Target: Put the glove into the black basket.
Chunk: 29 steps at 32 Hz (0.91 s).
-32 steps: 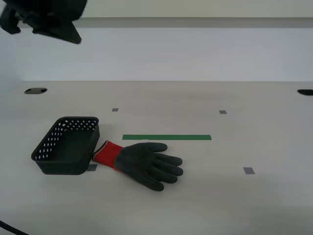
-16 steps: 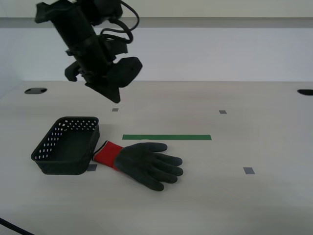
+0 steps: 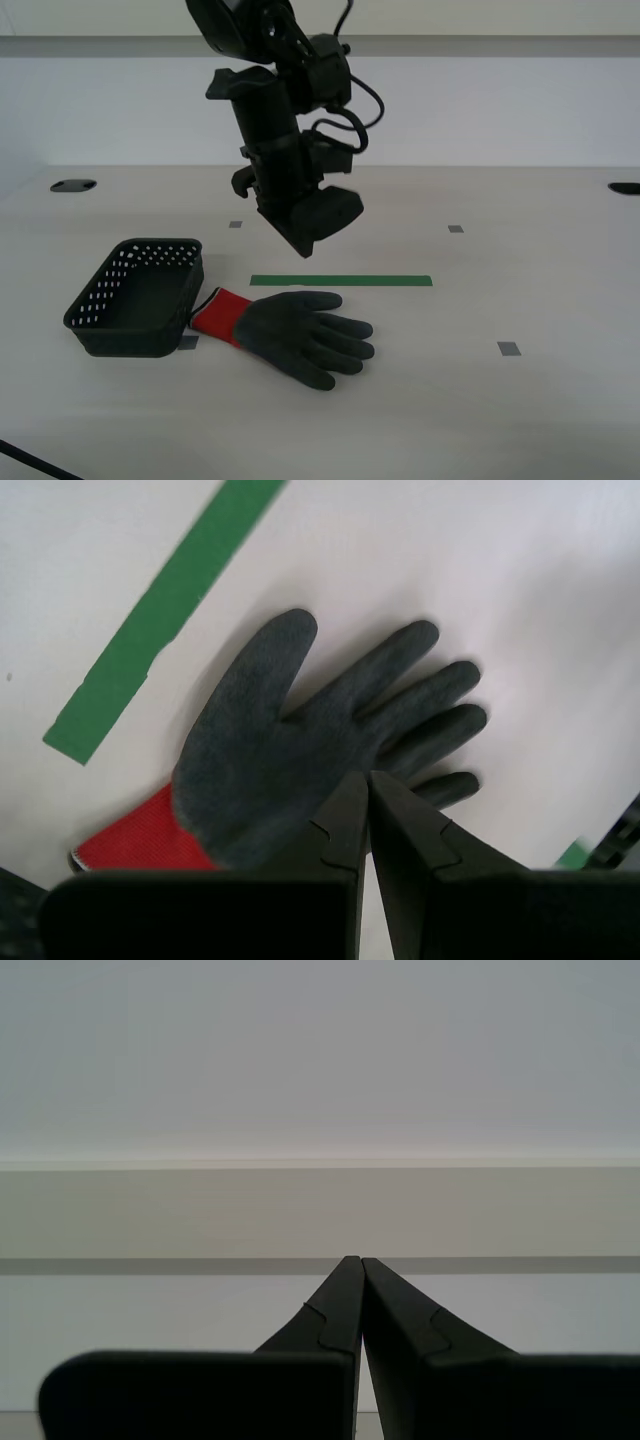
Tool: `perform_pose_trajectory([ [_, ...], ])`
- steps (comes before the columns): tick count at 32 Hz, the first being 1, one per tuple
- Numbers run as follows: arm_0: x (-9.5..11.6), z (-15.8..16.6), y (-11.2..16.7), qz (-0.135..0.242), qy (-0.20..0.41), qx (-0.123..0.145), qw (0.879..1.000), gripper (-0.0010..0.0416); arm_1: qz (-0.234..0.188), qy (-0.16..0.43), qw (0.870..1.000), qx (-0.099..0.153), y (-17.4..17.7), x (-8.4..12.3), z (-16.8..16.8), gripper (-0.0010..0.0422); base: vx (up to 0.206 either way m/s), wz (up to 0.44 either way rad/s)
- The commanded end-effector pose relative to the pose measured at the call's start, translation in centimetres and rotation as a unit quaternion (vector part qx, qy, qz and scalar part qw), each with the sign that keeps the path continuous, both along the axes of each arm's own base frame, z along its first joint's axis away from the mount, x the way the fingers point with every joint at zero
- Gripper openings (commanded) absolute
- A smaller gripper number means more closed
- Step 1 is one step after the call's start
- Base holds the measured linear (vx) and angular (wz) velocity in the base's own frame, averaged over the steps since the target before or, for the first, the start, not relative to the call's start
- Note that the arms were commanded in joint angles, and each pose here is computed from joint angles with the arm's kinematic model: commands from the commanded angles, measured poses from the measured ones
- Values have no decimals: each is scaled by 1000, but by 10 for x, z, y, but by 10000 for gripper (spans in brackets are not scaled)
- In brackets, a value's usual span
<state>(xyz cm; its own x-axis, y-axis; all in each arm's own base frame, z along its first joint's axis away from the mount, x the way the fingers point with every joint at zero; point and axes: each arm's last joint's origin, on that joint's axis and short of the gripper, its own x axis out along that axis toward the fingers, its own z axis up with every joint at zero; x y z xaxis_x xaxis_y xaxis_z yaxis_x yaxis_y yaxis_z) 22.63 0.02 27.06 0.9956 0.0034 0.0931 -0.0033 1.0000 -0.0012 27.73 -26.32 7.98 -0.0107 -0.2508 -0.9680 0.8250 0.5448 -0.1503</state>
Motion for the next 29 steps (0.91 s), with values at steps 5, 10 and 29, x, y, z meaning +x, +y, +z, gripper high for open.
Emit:
perform_pose_trajectory([
  [5,0,1,0,0,-2,0,1000,1,-103,45,992,60,-2,-2,-52,0,0,0],
  [10,0,1,0,0,-2,0,1000,1,-134,42,988,70,-1,-3,-69,0,0,0],
  [29,0,1,0,0,-1,0,1000,1,3,43,998,39,-20,-3,-63,156,0,0],
])
